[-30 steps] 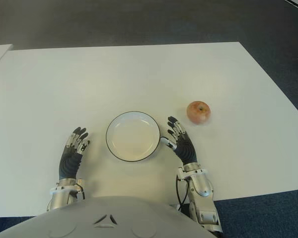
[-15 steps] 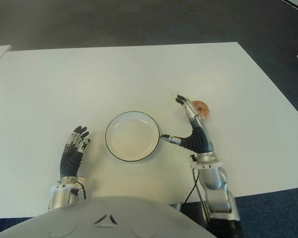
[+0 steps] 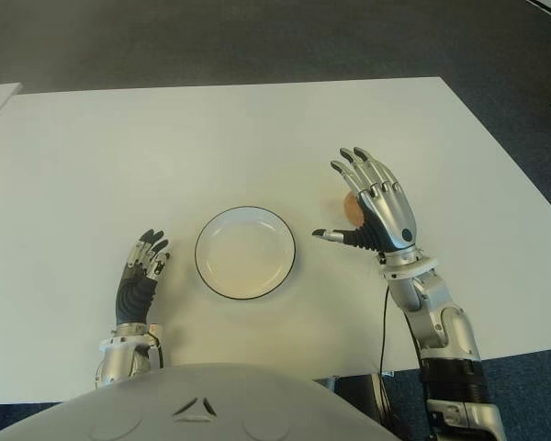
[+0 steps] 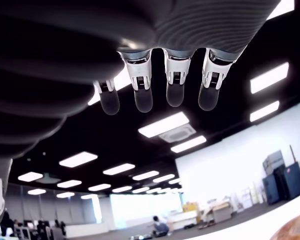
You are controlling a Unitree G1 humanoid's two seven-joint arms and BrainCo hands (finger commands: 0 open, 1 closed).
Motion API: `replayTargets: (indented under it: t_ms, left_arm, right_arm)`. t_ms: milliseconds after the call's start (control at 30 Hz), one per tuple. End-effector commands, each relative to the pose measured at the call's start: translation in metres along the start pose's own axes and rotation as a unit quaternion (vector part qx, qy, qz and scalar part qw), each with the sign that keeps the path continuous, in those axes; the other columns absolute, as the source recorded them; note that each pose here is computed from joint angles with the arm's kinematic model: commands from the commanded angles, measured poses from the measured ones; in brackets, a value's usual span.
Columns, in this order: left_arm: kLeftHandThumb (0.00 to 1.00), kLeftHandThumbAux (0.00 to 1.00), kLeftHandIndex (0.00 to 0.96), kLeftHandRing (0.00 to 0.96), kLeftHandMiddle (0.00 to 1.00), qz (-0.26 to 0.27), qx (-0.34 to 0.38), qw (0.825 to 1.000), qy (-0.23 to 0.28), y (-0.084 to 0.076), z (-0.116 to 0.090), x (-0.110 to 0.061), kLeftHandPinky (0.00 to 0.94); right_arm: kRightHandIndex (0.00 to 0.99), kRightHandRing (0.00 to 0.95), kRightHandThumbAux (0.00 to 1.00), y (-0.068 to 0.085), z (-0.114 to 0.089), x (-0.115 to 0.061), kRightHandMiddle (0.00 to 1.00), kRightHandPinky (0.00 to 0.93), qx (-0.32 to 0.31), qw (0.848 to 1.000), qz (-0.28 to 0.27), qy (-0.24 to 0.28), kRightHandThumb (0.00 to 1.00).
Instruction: Put the apples into the plate.
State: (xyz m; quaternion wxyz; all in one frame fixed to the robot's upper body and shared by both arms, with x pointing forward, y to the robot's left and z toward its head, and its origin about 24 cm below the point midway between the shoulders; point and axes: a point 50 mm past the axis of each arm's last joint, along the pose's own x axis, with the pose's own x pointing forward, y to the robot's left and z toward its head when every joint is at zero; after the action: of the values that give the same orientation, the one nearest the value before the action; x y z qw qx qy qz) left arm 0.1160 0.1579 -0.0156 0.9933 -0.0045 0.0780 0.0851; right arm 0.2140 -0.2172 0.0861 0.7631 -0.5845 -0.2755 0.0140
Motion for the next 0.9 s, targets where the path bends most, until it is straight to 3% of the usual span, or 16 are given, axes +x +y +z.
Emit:
replayTargets:
  t_ms: [33, 300, 467, 900]
  left_arm:
    - [0.125, 0.527, 0.111, 0.143, 0.134, 0.003, 0.001, 1.0, 0.02, 0.0, -0.008, -0.003, 0.166]
    - [0.133, 0.524, 0.117, 0.136, 0.129, 0.002, -0.001, 1.0, 0.018, -0.001, -0.009, -0.002, 0.164]
    - [0.14, 0.534, 0.121, 0.142, 0.133, 0.004, -0.005, 1.0, 0.02, 0.0, -0.009, -0.003, 0.179]
    - [0.141, 0.544, 0.114, 0.148, 0.135, 0.01, -0.004, 1.0, 0.019, 0.005, -0.009, -0.005, 0.174]
  right_arm:
    - [0.111, 0.011, 0.475, 0.004, -0.009, 0.003, 0.079, 0.0, -0.033, 0.999, 0.021, 0.007, 0.372]
    - [0.087, 0.0, 0.43, 0.008, -0.029, 0.009, 0.06, 0.0, -0.059, 0.997, 0.038, 0.033, 0.366]
    - [0.068, 0.0, 0.398, 0.013, -0.069, 0.017, 0.041, 0.0, -0.077, 0.988, 0.09, 0.094, 0.315]
    - [0.032, 0.0, 0.345, 0.02, -0.091, 0.014, 0.036, 0.0, -0.078, 0.977, 0.141, 0.139, 0.299]
